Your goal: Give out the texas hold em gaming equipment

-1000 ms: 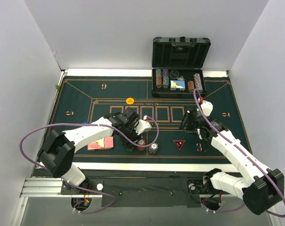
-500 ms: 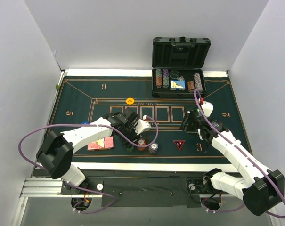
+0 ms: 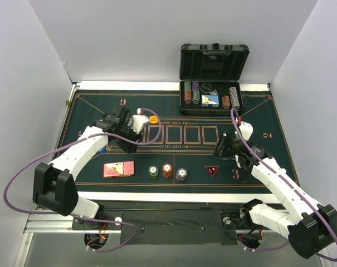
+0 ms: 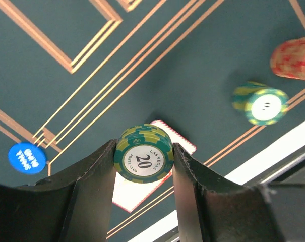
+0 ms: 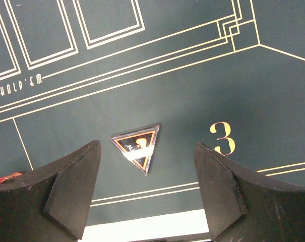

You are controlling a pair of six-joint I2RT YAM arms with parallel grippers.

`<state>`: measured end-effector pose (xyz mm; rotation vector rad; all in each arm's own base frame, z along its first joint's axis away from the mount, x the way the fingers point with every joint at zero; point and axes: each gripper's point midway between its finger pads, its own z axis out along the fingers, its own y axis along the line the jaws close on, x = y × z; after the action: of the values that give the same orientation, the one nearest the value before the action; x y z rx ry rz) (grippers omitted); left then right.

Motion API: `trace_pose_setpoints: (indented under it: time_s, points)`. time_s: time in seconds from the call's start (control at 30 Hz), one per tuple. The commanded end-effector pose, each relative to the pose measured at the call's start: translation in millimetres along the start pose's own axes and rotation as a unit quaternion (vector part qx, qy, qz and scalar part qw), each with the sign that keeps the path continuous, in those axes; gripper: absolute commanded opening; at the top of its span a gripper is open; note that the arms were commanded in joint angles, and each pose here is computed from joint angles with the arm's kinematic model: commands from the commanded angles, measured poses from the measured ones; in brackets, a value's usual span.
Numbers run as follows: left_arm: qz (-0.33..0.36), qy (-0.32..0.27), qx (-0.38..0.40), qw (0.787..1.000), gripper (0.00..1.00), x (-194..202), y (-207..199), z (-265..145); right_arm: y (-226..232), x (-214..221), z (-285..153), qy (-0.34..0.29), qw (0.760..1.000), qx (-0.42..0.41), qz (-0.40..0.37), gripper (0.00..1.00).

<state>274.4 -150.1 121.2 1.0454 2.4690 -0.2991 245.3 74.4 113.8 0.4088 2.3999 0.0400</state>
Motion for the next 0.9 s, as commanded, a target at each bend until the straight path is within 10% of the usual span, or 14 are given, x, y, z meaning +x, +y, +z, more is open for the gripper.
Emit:
trace_pose_setpoints:
  time_s: [0.0,0.67,0.87]
  points:
    - [-0.048,0.011,-0.024,0.999,0.02,16.7,45.7,2.4,-3.5,3.0,-1.6,0.0,1.0,-0.001,0.003,0.69]
    - [-0.115,0.075,-0.094,0.986,0.04,87.9,136.9,44.6,-2.2,7.8,2.9,0.007,1.0,-0.003,0.002,0.69]
    - [-0.126,0.082,-0.095,0.984,0.22,92.4,143.7,51.4,-1.5,9.4,3.8,0.009,1.0,-0.006,0.003,0.69]
